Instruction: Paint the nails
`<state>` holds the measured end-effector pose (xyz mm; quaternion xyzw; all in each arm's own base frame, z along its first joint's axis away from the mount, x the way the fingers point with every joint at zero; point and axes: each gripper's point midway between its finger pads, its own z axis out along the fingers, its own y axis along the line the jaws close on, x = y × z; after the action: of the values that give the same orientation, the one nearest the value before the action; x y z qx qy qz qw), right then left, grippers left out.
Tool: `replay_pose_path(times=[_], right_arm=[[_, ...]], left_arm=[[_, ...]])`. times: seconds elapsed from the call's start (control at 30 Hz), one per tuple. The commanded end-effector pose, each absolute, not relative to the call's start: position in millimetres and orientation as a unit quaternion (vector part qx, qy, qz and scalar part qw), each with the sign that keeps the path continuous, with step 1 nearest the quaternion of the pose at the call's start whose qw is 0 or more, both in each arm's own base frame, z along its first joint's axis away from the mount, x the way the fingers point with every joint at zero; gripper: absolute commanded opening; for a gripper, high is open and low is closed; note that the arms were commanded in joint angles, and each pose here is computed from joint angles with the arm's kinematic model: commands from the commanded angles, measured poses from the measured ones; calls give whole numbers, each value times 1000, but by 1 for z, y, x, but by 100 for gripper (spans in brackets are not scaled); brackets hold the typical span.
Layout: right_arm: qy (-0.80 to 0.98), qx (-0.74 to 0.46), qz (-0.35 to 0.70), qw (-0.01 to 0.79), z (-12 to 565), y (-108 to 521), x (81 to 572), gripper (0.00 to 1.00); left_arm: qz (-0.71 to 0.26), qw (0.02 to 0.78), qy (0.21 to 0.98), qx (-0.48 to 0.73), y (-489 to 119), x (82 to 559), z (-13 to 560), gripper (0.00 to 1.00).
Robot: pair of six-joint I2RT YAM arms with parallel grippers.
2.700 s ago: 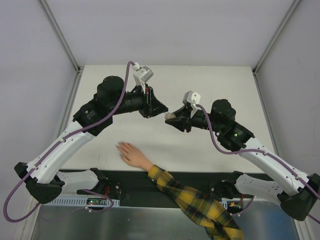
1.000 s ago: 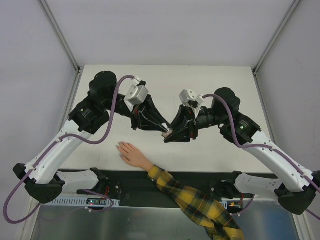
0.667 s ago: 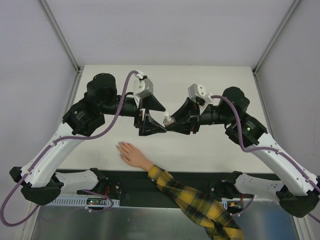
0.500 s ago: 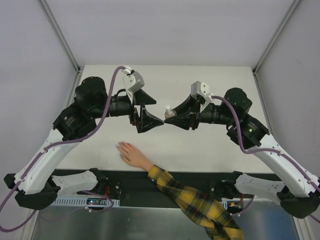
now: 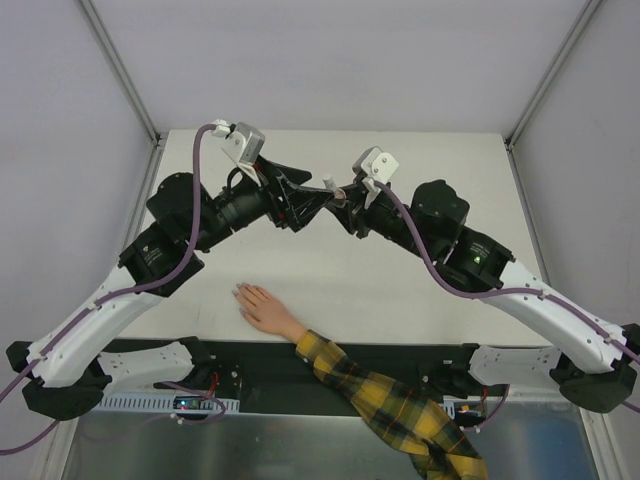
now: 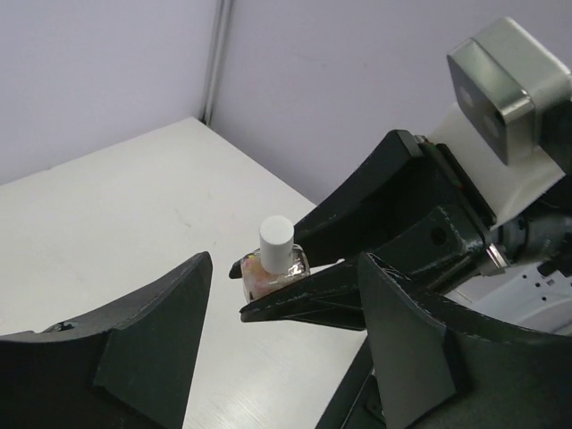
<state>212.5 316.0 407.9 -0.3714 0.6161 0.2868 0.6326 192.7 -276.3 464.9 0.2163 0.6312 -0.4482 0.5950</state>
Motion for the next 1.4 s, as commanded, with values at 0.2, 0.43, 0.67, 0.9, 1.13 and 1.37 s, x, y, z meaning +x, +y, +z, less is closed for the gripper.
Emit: replay_pose_path(times=[0.2,0.43,0.67,0.9,1.13,1.37], right_arm=[[603,-333,267,674,446,305,221,1],[598,-341,277,670,449,307,215,0],[592,-347,293,666,453,308,208,0],[448,-526,523,500,460,318,110,0],[337,-571,638,393,494,306,52,0],[350,-560,629,411,490,299,53,0]], left_arm=[[-445,640,603,170,-278,212,491,54],[-453,632,604,176,-290,216,490,52],[-471,605,605,213,-303,206,476,19],[-541,457,527,469,-322,114,437,0],[-644,262,406,593,-293,27,415,0],[-622,320,442,561,-290,49,433,0]])
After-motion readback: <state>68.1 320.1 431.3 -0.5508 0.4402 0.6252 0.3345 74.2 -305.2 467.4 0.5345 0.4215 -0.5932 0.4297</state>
